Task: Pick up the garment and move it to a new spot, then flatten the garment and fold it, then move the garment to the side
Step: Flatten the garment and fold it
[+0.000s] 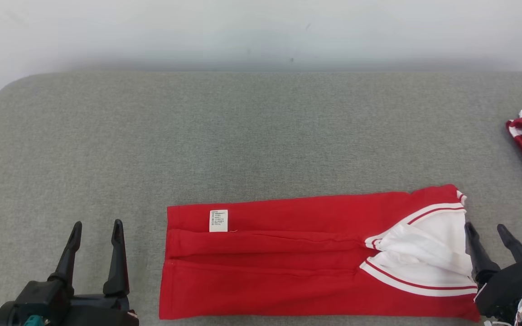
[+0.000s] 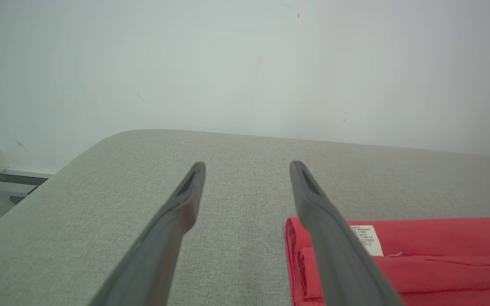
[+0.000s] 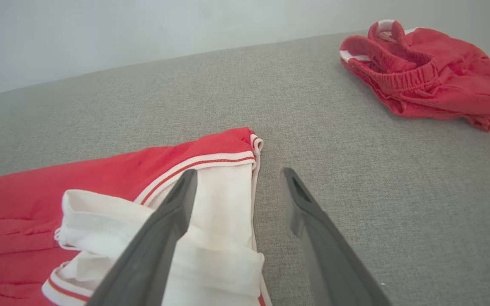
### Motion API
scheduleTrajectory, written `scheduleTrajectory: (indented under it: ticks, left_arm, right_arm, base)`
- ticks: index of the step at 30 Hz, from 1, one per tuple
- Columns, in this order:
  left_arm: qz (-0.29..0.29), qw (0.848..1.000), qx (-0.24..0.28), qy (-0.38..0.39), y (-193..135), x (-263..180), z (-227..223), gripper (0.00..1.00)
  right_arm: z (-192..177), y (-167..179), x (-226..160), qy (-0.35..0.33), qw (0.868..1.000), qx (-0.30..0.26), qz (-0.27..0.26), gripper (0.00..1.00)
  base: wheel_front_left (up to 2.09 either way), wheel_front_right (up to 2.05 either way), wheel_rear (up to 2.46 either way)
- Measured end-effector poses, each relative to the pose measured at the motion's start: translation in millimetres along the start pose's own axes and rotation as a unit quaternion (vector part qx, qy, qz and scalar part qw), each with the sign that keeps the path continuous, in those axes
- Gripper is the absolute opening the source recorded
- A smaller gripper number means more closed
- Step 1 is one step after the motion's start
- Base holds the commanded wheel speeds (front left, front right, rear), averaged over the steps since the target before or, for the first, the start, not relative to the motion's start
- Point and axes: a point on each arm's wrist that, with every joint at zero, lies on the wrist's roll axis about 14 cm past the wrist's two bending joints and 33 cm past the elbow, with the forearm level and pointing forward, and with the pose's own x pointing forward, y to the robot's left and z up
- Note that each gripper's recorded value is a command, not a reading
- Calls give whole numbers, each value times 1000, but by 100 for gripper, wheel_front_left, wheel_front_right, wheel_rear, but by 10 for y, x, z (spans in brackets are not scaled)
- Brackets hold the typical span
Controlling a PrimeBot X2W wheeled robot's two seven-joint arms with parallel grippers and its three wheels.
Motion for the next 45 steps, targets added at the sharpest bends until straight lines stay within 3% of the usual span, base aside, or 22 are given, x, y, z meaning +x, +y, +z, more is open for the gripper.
scheduleTrajectory:
  ticks: [16, 22, 23, 24, 26, 33, 41, 45]
  left_arm:
    - [29, 1000, 9, -6, 136, -135, -50, 100]
    - [31, 999, 13, -8, 161, -163, -44, 100]
    - [30, 999, 14, -9, 162, -168, -38, 100]
    - [31, 999, 14, -10, 164, -175, -35, 100]
    - [32, 999, 14, -10, 173, -190, -34, 100]
    - [28, 999, 12, -11, 142, -214, -41, 100]
    - [22, 1000, 16, -15, 110, -252, -16, 100]
    - [19, 1000, 16, -17, 93, -260, -2, 100]
  right_arm:
    - [-731, -38, 280, 157, 987, -21, -1, 100]
    - [-807, 31, 311, 175, 984, -24, 11, 100]
    - [-827, 51, 305, 182, 983, -26, 14, 80]
    - [-836, 68, 302, 185, 982, -24, 16, 31]
    - [-844, 101, 292, 188, 982, -21, 21, 0]
    - [-763, 13, 272, 171, 985, -9, 14, 0]
    - [-332, -858, 92, 121, 989, -40, -81, 0]
    - [-161, -994, 24, 101, 989, -50, -95, 0]
  base:
    - [0, 0, 0]
    - [0, 0, 0]
    - [0, 0, 0]
    - [0, 0, 0]
    - [0, 0, 0]
    - [0, 0, 0]
    - [0, 0, 0]
    - [0, 0, 0]
